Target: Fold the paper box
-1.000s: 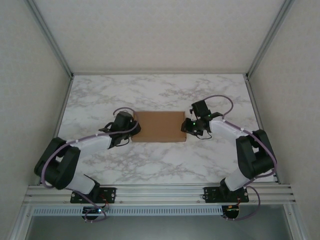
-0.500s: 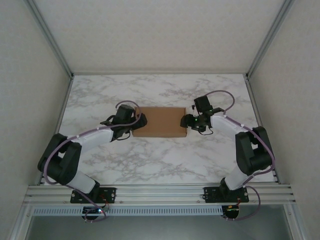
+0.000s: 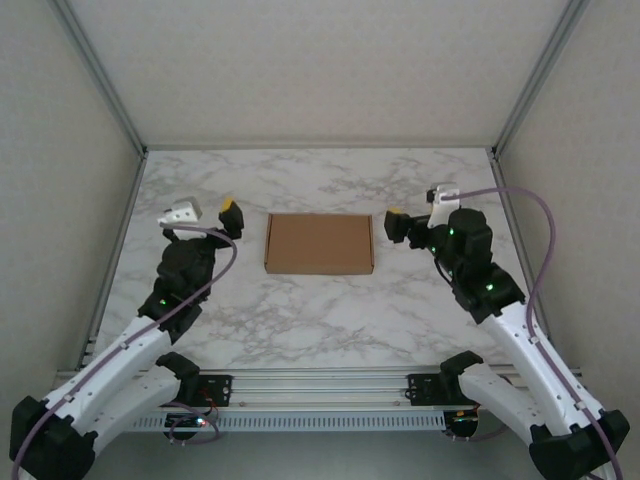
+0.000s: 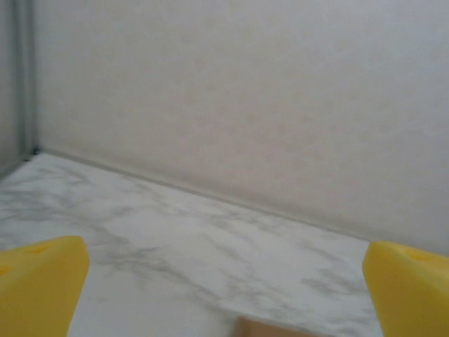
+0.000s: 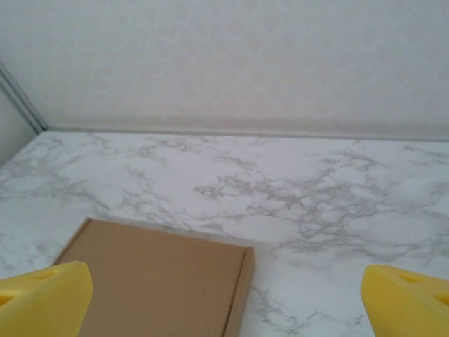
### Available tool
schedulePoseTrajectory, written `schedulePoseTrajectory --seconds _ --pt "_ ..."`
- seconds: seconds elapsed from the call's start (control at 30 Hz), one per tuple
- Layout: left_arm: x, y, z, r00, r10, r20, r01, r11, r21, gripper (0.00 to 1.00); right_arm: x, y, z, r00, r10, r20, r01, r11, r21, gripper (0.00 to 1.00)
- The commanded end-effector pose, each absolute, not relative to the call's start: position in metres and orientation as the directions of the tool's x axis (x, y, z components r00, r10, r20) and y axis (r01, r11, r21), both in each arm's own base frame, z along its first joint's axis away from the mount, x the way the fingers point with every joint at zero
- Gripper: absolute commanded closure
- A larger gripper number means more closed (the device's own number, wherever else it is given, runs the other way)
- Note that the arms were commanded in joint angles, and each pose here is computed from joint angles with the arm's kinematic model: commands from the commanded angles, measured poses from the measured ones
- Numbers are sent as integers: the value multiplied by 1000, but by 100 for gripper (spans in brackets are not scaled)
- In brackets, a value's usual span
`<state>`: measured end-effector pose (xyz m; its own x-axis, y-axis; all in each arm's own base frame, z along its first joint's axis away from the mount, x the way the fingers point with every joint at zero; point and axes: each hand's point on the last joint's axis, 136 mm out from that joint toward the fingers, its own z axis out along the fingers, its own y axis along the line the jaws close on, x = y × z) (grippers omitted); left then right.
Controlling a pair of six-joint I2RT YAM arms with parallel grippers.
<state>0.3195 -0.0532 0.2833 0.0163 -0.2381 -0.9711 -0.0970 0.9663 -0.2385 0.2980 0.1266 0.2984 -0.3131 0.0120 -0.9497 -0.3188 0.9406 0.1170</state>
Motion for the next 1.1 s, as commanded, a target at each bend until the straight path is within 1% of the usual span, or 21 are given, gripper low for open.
schedulePoseTrajectory --seconds 0.0,0.07,0.13,0.17,0.23,0.3,0.37,0.4,0.43,0.53,0.6,0.67,0.77,0.83,0.87,0.9,0.93,0.97,1.03,1.07 --pt "325 -21 252 10 -79 -997 -258 963 -79 0 308 122 276 -250 -123 -960 -318 947 -39 1" --pt "326 3 224 -4 -114 -993 -360 927 -105 0 312 122 264 -241 -107 -965 -301 953 -31 1" --pt "333 9 197 -84 -90 -992 -344 937 -56 0 323 106 240 -226 -82 -971 -191 981 -39 1" --pt "334 15 189 -94 -84 -992 -336 941 -48 0 328 94 228 -219 -83 -972 -121 991 -58 1" --pt "329 35 171 -85 -113 -990 -383 921 -72 0 335 72 202 -251 -109 -962 -16 994 -109 1" --pt "327 49 156 -85 -173 -981 -394 910 -127 0 341 55 181 -310 -133 -941 39 987 -153 1" --pt "327 58 144 -78 -205 -976 -411 898 -156 0 348 38 167 -338 -119 -934 92 983 -158 1" --pt "333 58 139 -113 -214 -970 -406 901 -151 0 345 29 148 -354 -100 -930 111 983 -148 1" --pt "338 57 140 -106 -212 -971 -388 908 -156 0 345 25 139 -347 -71 -935 108 987 -115 1" --pt "340 58 154 7 -235 -972 -359 906 -222 0 352 14 122 -336 -35 -941 90 994 -69 1" --pt "348 53 156 -4 -188 -982 -321 930 -177 0 357 1 115 -334 24 -942 128 992 -20 1" --pt "359 41 153 -30 -130 -991 -242 963 -119 0 364 1 117 -302 78 -950 91 994 53 1" --pt "360 42 144 -28 -152 -988 -211 967 -143 0 374 7 112 -307 53 -950 45 998 41 1" --pt "359 34 137 -31 -138 -990 -167 977 -131 1 374 13 102 -302 39 -953 2 999 40 1" --pt "359 28 138 -23 -121 -992 -129 985 -117 0 374 19 96 -302 24 -953 -31 999 35 1" --pt "361 26 136 -45 -116 -992 -124 986 -109 0 374 29 92 -289 -3 -957 -84 996 22 1" --pt "363 28 136 -40 -119 -992 -128 985 -113 0 377 34 90 -295 -27 -955 -102 995 3 1" --pt "368 29 133 -63 -125 -990 -134 984 -116 0 383 34 88 -335 -35 -942 -95 996 -4 1" --pt "373 38 132 -73 -160 -984 -158 976 -147 0 393 20 81 -401 11 -916 -28 999 25 1" --pt "374 40 130 -82 -169 -982 -164 974 -154 0 394 19 82 -399 19 -917 -24 999 31 1"
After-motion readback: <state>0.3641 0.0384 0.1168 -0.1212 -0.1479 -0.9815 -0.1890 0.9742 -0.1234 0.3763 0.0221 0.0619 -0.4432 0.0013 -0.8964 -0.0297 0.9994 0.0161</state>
